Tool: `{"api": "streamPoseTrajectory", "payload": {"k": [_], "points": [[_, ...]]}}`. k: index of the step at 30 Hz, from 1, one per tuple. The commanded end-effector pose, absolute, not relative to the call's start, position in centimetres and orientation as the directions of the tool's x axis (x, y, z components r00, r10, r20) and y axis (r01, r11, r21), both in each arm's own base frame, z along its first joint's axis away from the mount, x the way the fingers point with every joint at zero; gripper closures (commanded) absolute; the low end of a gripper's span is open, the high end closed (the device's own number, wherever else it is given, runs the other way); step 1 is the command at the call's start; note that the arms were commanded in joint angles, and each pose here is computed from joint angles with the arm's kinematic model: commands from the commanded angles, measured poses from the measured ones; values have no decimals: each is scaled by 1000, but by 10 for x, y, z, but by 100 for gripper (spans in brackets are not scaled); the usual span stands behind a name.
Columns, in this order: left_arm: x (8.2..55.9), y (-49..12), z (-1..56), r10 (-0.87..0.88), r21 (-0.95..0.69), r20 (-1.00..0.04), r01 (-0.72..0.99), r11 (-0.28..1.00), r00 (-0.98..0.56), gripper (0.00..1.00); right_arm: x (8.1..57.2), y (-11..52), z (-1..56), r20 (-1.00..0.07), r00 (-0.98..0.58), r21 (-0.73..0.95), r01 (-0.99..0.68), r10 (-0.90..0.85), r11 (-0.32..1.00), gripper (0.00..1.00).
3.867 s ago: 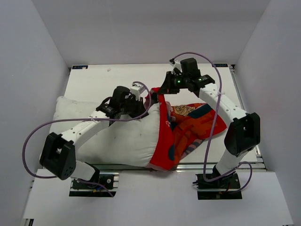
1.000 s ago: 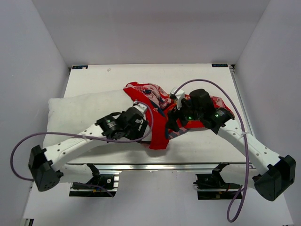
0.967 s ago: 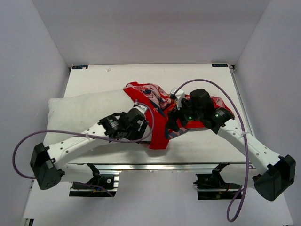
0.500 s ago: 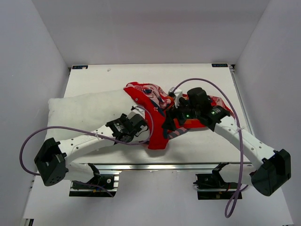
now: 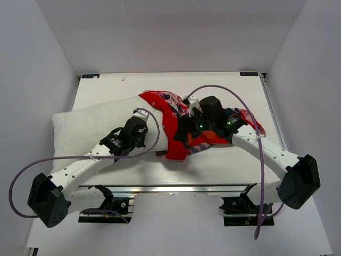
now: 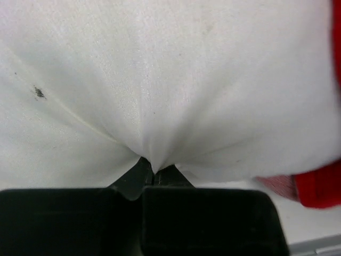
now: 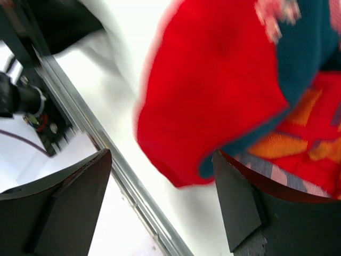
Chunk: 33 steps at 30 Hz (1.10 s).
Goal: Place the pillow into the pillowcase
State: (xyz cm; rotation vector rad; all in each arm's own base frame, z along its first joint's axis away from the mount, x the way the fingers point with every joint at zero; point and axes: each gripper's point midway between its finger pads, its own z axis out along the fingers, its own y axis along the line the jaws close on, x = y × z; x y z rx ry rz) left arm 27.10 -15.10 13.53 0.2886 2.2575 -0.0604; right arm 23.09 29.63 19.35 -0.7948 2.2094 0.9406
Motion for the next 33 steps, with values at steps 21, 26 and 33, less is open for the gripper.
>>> {"api": "streamPoseTrajectory", "payload": {"k": [21,26,33], "points": [[262,-211,195,29,-243,-842,427,871,-539,100,283,317,195,-809,-478,121,-706,-343,698,78],[267,-227,197,19,-276,-843,463,843,-537,100,254,342,249,-854,-426,219,-814,-299,538,100],[289,-261,223,0,-307,-868,535,787,-497,100,232,383,317,-889,-403,300,-871,-218,389,100]]}}
